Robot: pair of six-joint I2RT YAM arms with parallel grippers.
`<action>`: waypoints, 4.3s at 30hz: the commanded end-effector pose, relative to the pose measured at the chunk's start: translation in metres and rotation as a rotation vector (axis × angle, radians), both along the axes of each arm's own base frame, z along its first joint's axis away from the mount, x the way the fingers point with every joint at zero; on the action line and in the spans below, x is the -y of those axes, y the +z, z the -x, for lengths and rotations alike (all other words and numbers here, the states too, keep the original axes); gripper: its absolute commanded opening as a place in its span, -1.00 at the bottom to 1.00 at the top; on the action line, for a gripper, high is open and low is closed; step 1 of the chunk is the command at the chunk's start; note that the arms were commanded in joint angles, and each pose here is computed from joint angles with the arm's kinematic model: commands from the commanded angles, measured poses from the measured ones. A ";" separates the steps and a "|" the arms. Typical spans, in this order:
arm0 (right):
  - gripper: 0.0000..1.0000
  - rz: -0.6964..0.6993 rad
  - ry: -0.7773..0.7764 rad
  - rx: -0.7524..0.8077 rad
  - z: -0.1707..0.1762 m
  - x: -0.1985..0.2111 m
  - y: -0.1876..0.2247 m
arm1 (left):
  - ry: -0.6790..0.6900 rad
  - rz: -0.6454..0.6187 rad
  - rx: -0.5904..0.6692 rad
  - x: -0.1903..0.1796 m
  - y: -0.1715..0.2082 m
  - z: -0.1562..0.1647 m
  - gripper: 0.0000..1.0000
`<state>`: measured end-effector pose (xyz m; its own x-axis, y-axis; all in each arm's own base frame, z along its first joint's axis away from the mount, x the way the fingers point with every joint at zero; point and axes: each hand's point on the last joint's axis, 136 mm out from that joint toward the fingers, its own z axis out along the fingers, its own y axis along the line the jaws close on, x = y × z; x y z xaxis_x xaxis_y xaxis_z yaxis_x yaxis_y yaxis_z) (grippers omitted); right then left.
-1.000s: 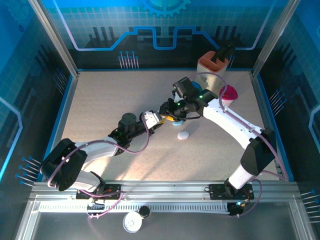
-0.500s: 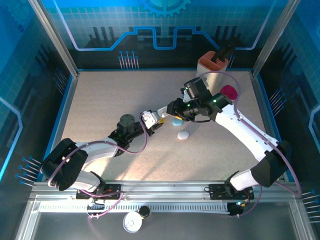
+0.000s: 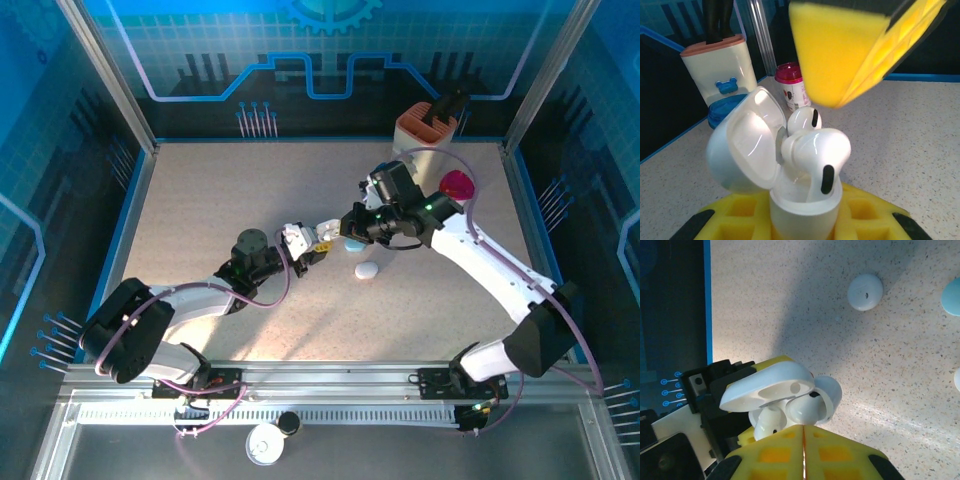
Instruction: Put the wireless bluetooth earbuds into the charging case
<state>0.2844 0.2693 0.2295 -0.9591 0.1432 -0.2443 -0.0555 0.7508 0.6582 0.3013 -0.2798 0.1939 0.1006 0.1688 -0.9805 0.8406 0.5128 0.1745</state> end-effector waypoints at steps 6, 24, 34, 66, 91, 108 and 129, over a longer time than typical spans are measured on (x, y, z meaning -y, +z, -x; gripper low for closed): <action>-0.87 -0.022 0.066 0.010 0.000 -0.021 0.007 | -0.029 0.040 0.020 0.004 0.019 0.000 -0.66; -0.90 0.002 0.102 0.002 0.004 -0.029 0.004 | -0.019 0.055 -0.007 0.004 0.021 -0.003 -0.66; -0.87 -0.044 0.140 0.004 0.009 -0.043 0.009 | -0.017 0.058 -0.018 0.005 0.020 -0.005 -0.66; -0.80 -0.028 0.178 0.049 0.001 -0.043 0.009 | -0.026 0.066 -0.033 0.001 0.018 -0.002 -0.66; -0.40 0.194 0.261 0.096 -0.033 -0.024 0.004 | -0.049 -0.119 0.058 -0.005 0.003 0.005 -0.65; -0.57 0.183 0.427 0.122 0.007 -0.005 0.023 | -0.016 0.008 -0.057 -0.009 0.014 0.000 -0.64; 0.40 0.301 1.262 0.974 0.079 -0.004 0.034 | -0.384 -0.085 -0.133 -0.001 0.031 0.081 -0.62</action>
<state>0.2039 0.2680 0.2774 -0.0199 -0.7029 -0.7110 -0.9938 0.0920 -0.0631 0.2290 -0.2749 0.2120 0.0169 0.2368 -0.9714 0.9758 0.2079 0.0677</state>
